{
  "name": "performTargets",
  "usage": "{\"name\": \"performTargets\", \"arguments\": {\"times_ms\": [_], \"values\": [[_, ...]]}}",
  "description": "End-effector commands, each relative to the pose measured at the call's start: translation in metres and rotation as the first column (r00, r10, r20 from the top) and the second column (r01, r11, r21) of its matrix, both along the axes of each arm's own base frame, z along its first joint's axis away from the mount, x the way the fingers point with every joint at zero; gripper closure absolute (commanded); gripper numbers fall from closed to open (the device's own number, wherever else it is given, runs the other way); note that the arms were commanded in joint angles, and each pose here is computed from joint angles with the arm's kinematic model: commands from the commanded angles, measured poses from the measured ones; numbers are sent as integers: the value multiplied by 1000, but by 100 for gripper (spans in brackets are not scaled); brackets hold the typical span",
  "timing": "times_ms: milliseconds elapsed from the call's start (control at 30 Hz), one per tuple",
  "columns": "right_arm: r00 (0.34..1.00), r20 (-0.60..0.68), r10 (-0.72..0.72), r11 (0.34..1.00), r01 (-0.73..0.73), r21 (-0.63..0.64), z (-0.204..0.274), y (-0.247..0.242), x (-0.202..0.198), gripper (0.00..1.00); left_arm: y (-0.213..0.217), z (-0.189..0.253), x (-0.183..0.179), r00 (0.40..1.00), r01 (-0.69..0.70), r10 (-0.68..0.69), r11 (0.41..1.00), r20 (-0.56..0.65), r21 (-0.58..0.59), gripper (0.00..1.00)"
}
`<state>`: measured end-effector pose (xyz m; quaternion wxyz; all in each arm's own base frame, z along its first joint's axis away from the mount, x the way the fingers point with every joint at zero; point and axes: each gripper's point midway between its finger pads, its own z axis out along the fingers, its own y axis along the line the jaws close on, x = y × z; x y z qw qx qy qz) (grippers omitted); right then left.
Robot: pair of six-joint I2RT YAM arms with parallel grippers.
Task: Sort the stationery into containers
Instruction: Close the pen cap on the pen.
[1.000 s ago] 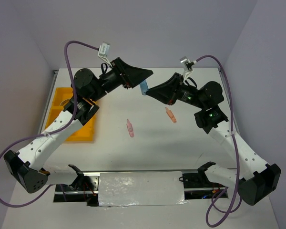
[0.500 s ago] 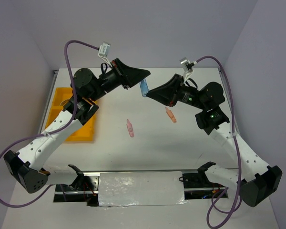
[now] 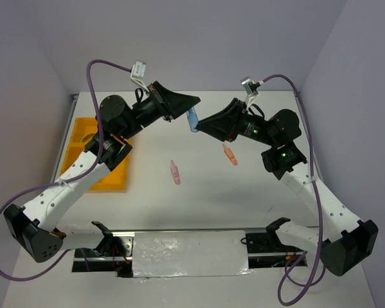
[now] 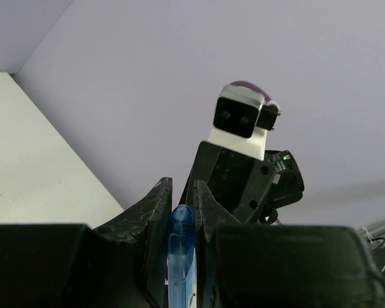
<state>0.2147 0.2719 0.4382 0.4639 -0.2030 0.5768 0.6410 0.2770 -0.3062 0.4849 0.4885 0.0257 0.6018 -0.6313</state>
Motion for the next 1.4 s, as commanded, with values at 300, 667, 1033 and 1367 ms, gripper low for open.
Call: {"name": "performTargets", "arguments": {"times_ms": [300,667,1033,1367], "values": [[996,88,14,998,-20,64,30,4,-5,49,2,8,-5,1000,6,-6,1000,-1,-31,100],[999,49,19,999,-21,36,24,10,4,60,-3,19,-14,996,67,-63,996,65,-58,100],[999,20,37,996,-39,85,43,13,7,100,-7,7,-10,996,65,-64,997,57,-29,100],[999,7,-40,985,38,169,92,16,37,100,-18,-35,-28,994,109,-110,994,8,17,100]]}}
